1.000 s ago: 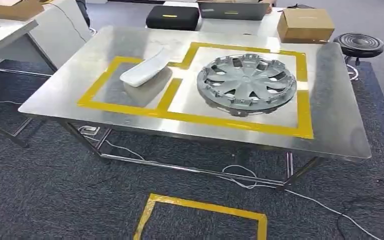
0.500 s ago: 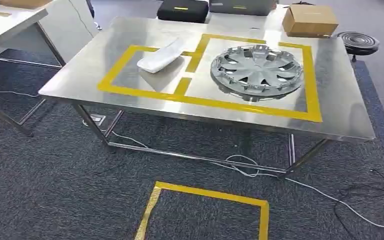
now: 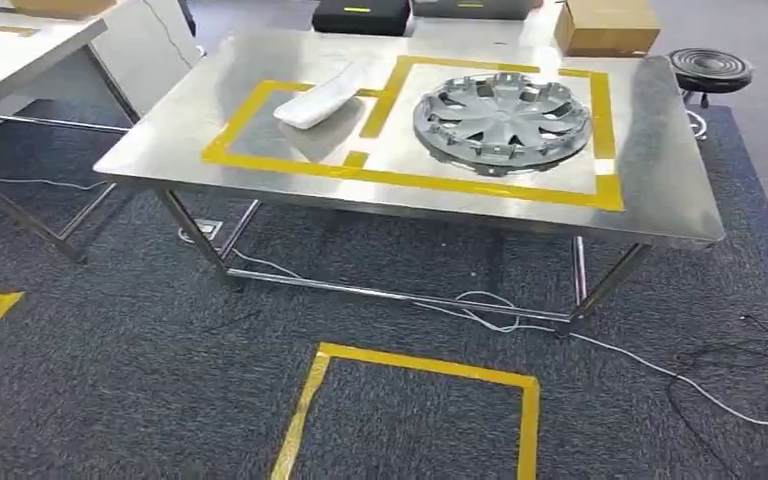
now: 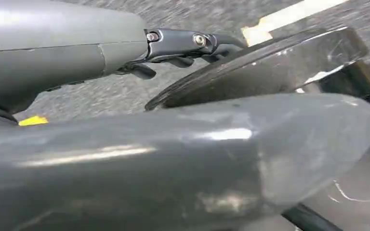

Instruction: Take the parts from the cabinet and place them on the table.

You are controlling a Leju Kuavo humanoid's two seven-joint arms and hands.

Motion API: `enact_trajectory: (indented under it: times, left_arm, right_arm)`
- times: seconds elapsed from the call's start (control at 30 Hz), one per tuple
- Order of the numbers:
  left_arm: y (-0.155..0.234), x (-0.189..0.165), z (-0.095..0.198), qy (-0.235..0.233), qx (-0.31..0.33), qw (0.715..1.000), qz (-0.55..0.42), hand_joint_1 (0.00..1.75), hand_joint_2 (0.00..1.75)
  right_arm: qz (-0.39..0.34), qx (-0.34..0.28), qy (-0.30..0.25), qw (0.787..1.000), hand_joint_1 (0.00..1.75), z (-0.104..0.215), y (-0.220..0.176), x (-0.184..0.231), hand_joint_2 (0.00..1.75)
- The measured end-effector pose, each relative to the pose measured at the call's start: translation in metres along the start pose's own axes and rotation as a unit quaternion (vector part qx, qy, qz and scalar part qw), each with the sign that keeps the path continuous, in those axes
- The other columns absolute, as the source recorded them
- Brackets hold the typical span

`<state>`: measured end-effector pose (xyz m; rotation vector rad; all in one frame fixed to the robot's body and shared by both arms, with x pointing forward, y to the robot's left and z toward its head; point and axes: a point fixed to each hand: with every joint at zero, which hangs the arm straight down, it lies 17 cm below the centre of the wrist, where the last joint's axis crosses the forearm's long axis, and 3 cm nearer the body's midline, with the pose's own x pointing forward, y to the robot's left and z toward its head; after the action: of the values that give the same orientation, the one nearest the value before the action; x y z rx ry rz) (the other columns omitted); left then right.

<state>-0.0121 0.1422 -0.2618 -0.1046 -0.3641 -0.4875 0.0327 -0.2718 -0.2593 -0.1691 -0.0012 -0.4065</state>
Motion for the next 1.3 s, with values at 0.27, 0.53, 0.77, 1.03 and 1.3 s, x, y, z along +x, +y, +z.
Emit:
enact_trajectory:
  times: [0.27,0.53,0.77,1.03,1.3]
  left_arm:
    - [-0.007,-0.012,0.003,0.019,0.001,0.999,-0.028,0.00,0.00]
    - [0.002,0.001,-0.003,0.003,0.013,0.992,-0.127,0.00,0.00]
    - [0.001,0.003,-0.004,0.010,0.007,0.989,-0.150,0.00,0.00]
    - [0.009,0.002,-0.005,-0.008,-0.008,0.983,-0.183,0.00,0.00]
    - [0.010,-0.002,-0.005,0.001,-0.024,0.978,-0.205,0.00,0.00]
  right_arm:
    - [-0.018,0.008,0.019,1.000,0.00,0.001,0.004,-0.013,0.00]
    - [0.035,0.053,-0.065,0.996,0.00,0.011,0.046,0.010,0.00]
    - [0.078,0.060,-0.081,0.992,0.00,0.012,0.049,0.012,0.00]
    - [0.099,0.112,-0.081,0.985,0.00,0.014,0.061,0.004,0.00]
    - [0.182,0.116,-0.096,0.972,0.00,0.012,0.059,0.003,0.00]
